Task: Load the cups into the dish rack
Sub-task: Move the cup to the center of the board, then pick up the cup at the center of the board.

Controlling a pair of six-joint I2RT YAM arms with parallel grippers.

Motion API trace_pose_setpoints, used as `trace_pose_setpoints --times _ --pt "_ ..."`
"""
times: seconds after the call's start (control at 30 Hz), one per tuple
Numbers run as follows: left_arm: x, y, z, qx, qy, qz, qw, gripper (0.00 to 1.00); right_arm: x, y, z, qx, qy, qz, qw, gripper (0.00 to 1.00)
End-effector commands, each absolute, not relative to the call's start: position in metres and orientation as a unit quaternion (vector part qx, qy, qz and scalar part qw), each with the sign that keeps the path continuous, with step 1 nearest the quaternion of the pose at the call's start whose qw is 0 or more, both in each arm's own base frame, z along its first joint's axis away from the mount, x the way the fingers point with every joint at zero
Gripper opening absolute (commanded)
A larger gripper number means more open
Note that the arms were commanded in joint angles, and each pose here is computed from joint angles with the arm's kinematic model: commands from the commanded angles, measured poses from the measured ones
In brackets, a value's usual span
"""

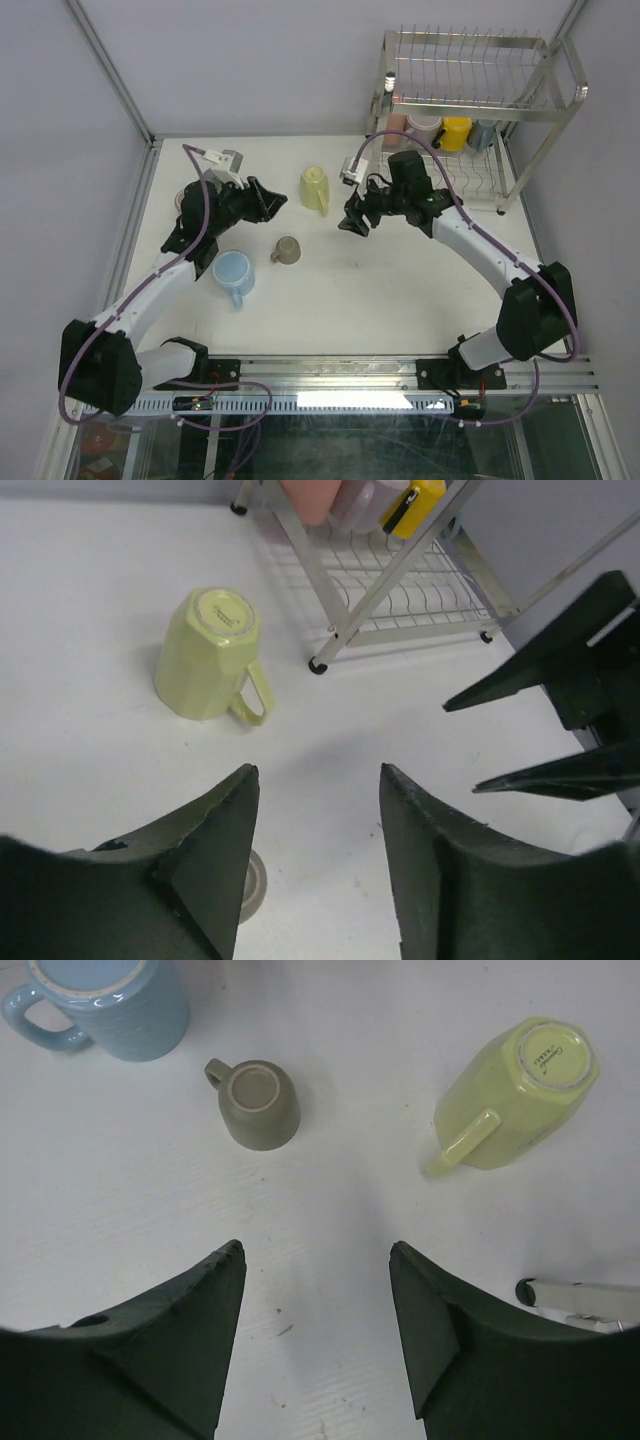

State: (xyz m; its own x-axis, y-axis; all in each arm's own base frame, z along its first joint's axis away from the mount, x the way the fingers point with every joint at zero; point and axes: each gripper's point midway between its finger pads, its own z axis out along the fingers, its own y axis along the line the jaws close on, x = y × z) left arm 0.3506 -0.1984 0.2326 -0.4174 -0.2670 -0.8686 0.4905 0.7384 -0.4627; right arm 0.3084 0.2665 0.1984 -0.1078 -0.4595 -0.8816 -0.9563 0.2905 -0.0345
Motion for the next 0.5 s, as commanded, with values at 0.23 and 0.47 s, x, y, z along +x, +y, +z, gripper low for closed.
trace_pose_setpoints --times 0.23,0.47 --pt "0.287 -0.154 0.321 0.056 0.674 -0.337 0.655 0.99 0.360 0.313 0.206 -0.480 0.723 0.248 0.431 0.62" --pt "0.270 -0.118 0.307 0.058 0.711 -0.231 0.662 0.99 0.395 0.321 0.191 -0.417 0.770 0.225 0.428 0.61"
